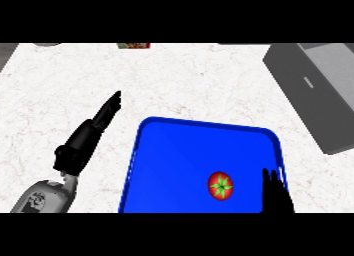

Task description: Pick the tomato from the tray and place it in the cardboard box

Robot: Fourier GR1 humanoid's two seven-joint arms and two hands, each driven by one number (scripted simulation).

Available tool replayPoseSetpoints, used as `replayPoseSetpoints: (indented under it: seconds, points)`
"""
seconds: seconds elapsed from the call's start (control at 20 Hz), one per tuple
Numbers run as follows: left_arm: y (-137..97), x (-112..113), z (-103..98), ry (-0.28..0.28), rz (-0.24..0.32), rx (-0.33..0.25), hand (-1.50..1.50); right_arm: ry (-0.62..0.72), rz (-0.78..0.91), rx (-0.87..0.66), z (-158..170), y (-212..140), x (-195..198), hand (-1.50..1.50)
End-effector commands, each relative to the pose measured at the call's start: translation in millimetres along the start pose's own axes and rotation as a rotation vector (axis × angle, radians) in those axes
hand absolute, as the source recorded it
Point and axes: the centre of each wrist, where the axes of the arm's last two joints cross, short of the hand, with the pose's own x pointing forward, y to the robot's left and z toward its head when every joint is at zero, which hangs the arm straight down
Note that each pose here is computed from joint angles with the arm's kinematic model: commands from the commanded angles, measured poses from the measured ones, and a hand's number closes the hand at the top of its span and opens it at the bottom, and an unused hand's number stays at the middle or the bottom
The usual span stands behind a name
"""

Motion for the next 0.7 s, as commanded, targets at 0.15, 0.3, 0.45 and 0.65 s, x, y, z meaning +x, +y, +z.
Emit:
replayPoseSetpoints:
  seconds: [0.15,0.3,0.45,0.65]
  points:
    - [-6,-3,-12,0.005,-0.001,-0.002,0.0,0.1,0.077,-0.029,24,-28,72,-1.5]
    - [-11,7,-9,-0.004,0.004,-0.02,0.0,0.139,0.092,-0.009,13,-19,77,-1.5]
    - [-8,-1,-12,-0.001,0.01,-0.025,0.0,0.167,0.11,0.023,5,3,81,-1.5]
    - [-3,4,-13,-0.007,0.007,-0.008,0.0,0.195,0.141,0.044,-1,12,76,-1.5]
